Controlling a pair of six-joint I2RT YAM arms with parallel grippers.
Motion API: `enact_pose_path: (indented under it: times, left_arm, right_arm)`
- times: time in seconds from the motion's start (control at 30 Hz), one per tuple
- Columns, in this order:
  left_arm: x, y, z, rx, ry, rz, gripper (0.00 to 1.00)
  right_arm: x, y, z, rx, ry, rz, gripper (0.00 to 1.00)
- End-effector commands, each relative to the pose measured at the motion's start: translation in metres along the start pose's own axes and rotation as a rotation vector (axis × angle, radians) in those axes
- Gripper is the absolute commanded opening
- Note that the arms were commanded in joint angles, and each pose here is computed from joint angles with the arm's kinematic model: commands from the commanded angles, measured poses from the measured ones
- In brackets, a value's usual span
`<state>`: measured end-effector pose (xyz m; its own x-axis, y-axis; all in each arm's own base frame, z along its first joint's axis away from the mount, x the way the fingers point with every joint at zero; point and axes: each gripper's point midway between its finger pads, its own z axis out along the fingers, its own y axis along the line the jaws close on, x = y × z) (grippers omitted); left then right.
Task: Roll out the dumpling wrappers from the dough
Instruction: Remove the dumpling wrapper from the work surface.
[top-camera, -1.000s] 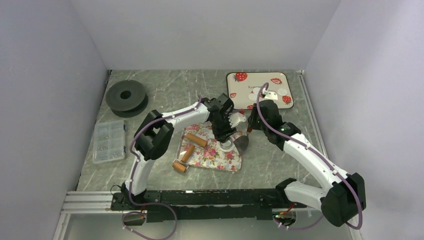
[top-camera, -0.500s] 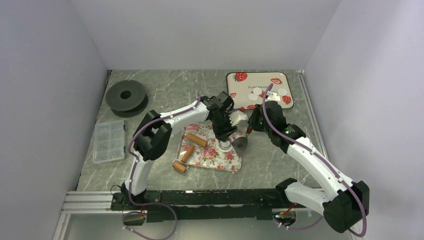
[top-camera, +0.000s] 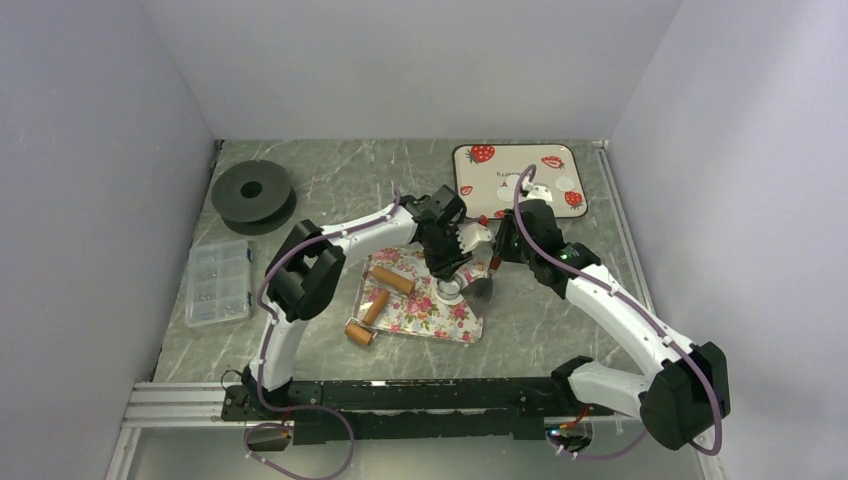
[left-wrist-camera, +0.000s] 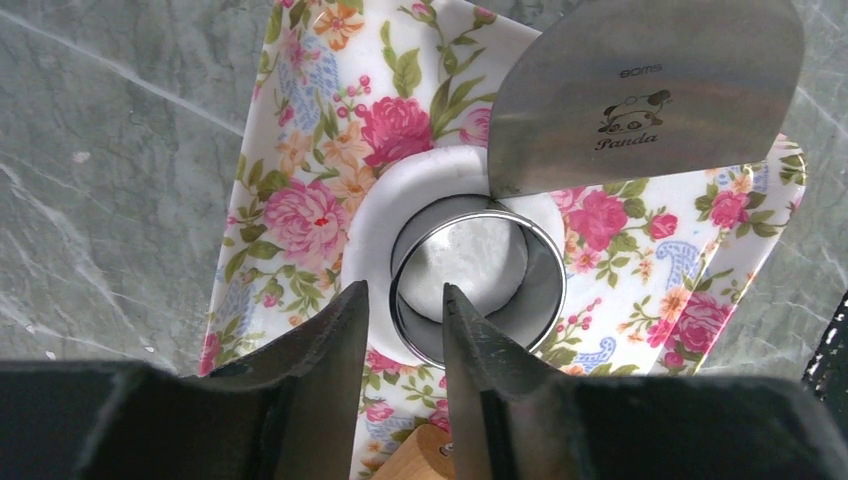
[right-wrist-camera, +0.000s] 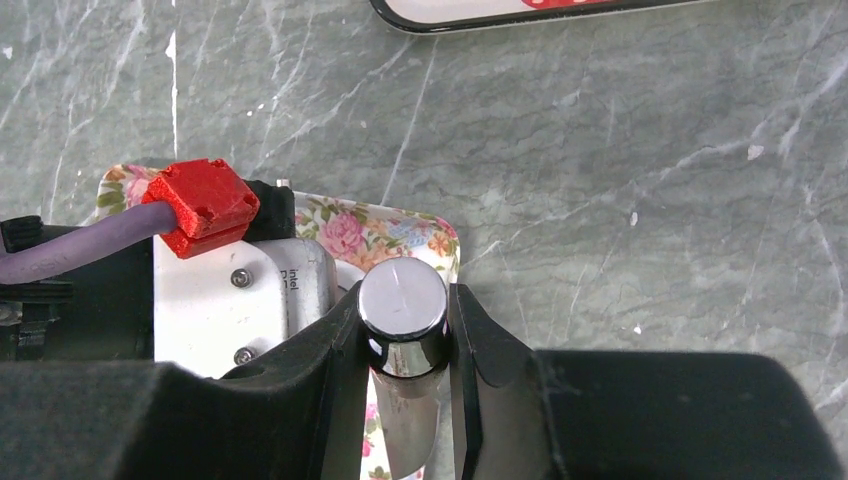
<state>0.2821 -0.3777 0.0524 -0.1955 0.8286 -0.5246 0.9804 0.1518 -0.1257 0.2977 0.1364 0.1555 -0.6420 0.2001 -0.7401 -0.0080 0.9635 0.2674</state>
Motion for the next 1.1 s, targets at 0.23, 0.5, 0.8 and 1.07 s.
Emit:
enact_pose_path:
  times: [0.23, 0.5, 0.8, 1.07]
  left_arm:
    - [-0.004, -0.019, 0.012, 0.059, -0.043, 0.049, 0.21]
    - [0.0, -0.026, 0.015, 0.011, 0.024, 0.203, 0.0]
    - [-0.005, -0.026, 0.014, -0.014, 0.032, 0.237, 0.0]
    - [-0.017, -0.037, 0.014, 0.044, -0.008, 0.18, 0.03]
  right_arm:
    - [-0.023, 0.03, 0.004, 0.018, -0.107, -0.079, 0.0]
    - [-0.035, 0.035, 0.002, 0.071, -0.17, -0.097, 0.0]
    - [-0.035, 0.032, 0.005, 0.087, -0.177, -0.095, 0.0]
    - [-0.042, 0.044, 0.009, 0.043, -0.198, -0.094, 0.0]
